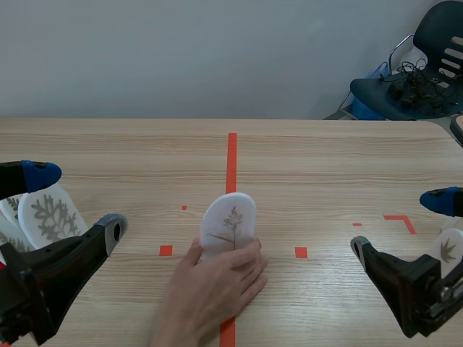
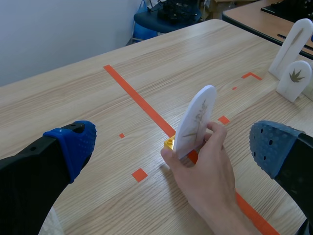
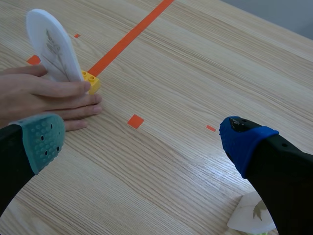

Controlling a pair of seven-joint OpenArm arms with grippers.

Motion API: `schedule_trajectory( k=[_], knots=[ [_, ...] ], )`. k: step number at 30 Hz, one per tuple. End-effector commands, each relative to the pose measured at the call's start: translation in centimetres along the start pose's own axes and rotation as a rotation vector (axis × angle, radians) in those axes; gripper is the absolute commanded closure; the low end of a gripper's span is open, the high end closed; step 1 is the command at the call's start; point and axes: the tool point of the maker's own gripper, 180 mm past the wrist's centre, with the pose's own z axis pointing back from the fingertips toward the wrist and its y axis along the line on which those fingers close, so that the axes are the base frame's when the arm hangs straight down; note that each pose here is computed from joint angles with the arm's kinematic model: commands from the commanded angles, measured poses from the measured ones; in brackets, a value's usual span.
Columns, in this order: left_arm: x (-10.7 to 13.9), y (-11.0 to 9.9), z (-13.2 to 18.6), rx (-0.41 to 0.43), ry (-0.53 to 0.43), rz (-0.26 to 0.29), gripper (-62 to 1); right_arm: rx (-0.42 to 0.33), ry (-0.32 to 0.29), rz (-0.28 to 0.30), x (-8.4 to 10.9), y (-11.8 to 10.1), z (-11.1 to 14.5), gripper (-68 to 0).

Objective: Do the leaf sorting experiment

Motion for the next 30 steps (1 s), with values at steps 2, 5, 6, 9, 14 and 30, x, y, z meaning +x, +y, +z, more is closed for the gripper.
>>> schedule_trajectory(
  k=[2,5,6,9,14,30],
  knots=[
    [1.03,-0.2,-0.18,-0.007,-0.034,-0.004,-62.3,-0.008,-0.039,0.013,1.22,-0.37,-0.08,-67.9],
    [1.03,-0.2,-0.18,-0.007,-0.034,-0.004,-62.3,-0.008,-0.039,0.013,1.22,-0.37,-0.08,-67.9],
    [1.03,-0.2,-0.18,-0.007,-0.034,-0.004,-62.3,-0.008,-0.039,0.013,1.22,-0.37,-0.08,-67.9],
    [1.03,-0.2,-0.18,-0.007,-0.034,-0.004,-62.3,-0.008,-0.039,0.013,1.22,-0.37,-0.08,-67.9],
    [1.03,-0.2,-0.18,-0.007,-0.034,-0.004,-62.3,-0.008,-0.039,0.013,1.22,-0.37,-0.08,-67.9],
    [1.02,-0.21,-0.18,-0.008,-0.034,-0.004,-62.3,-0.011,-0.038,0.017,1.32,-0.51,-0.2,-67.9]
  ],
)
